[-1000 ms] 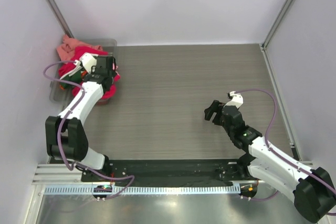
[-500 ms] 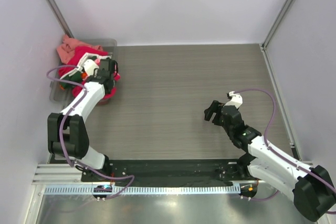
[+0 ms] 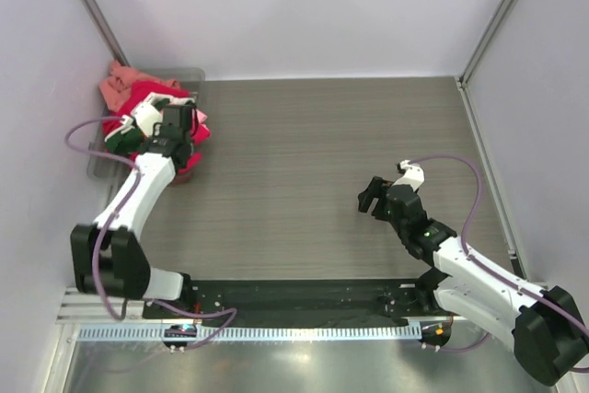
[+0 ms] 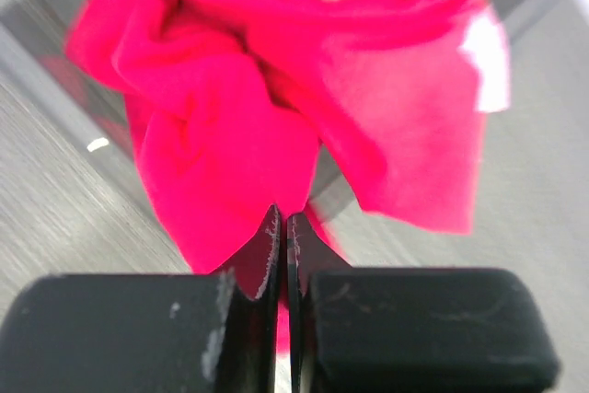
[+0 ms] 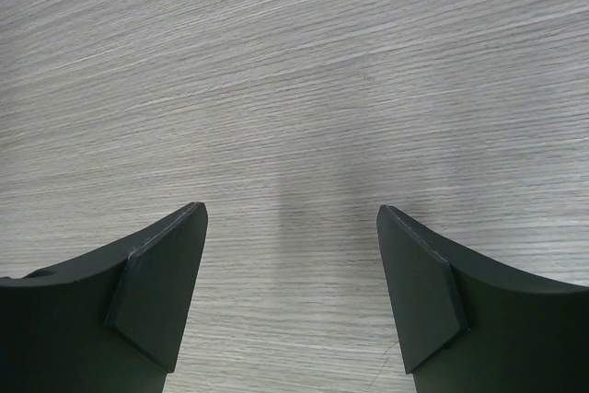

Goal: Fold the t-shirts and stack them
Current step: Grab the tshirt from the pile, then move the tshirt to the center of the board

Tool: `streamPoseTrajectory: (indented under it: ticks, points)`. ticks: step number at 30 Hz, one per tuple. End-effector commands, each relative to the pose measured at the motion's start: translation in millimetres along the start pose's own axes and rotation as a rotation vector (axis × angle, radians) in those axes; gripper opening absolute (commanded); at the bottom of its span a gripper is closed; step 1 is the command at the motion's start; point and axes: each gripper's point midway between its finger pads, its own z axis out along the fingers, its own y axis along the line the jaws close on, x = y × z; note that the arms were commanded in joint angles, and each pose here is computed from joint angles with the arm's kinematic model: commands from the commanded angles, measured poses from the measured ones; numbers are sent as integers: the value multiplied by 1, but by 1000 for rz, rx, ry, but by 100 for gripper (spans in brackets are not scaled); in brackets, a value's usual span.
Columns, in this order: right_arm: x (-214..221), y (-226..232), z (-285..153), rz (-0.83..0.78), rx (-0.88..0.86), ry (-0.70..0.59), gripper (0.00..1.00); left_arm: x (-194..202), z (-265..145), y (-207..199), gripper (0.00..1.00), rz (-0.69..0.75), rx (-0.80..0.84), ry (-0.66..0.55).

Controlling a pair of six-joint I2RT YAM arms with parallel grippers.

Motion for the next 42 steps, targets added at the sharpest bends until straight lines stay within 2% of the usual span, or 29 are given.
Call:
streamPoseTrajectory:
  ticks: [1,5,6,9,13,14,15,16,19,20,21,23,25,26,27,28,29,30,31,33,34,36,38,40,41,42]
  points:
    - [-18,9,0,16,-11,-46,81,-64,-56,2,0,-138,111,-163]
    - [-18,9,0,16,-11,-48,81,-121,-124,-6,0,-237,306,-265]
    - [-19,9,-1,16,-11,-50,81,-150,-155,-13,0,-277,383,-313]
    - [-18,10,-1,15,-17,-47,81,-194,-221,-19,0,-313,548,-369]
    - [-19,10,-1,14,-15,-50,81,-264,-340,-19,0,-403,842,-477]
    - [-19,9,-1,13,-13,-52,81,-267,-362,-27,0,-405,933,-456]
    - [-20,9,-1,14,-13,-55,81,-284,-396,-23,0,-437,1021,-489]
    - [-20,9,-1,16,-14,-56,81,-288,-411,-25,0,-446,1074,-484]
    - [-20,9,-2,16,-12,-56,81,-284,-440,-59,0,-436,1274,-353]
    - [-21,9,-2,17,-14,-60,81,-270,-444,-82,0,-379,1360,-252]
    - [-22,9,-2,18,-11,-63,81,-266,-453,-92,0,-400,1428,-178]
    - [-22,9,-3,19,-13,-66,81,-244,-439,-120,0,-381,1467,-43]
    - [-24,9,-5,21,-18,-73,81,-226,-426,-143,0,-356,1462,-8]
    - [-24,8,-5,20,-18,-76,81,-201,-437,-156,0,-317,1487,42]
    - [-25,9,-6,23,-20,-81,81,-176,-428,-175,0,-279,1464,78]
    - [-25,8,-7,23,-21,-81,81,-163,-428,-187,0,-249,1453,68]
    - [-25,9,-7,22,-24,-81,81,-129,-447,-202,0,-195,1499,151]
    - [-25,8,-7,22,-21,-83,81,-124,-464,-209,0,-177,1540,165]
    - [-26,8,-8,24,-22,-86,80,-85,-470,-235,0,-101,1555,243]
    - [-28,7,-9,22,-16,-94,80,-72,-485,-247,0,-38,1578,279]
    - [-30,6,-10,27,-15,-101,79,-84,-506,-258,0,-45,1634,269]
    - [-32,3,-12,32,-3,-111,79,-90,-517,-262,0,-47,1658,278]
    - [-35,1,-17,39,-3,-130,79,-120,-539,-251,0,-104,1721,235]
    - [-37,-5,-20,44,14,-151,78,-123,-535,-244,0,-106,1699,217]
    - [-43,-4,-25,56,4,-178,79,-137,-538,-223,0,-125,1693,183]
    - [-43,-7,-26,60,12,-185,79,-145,-524,-220,0,-151,1636,119]
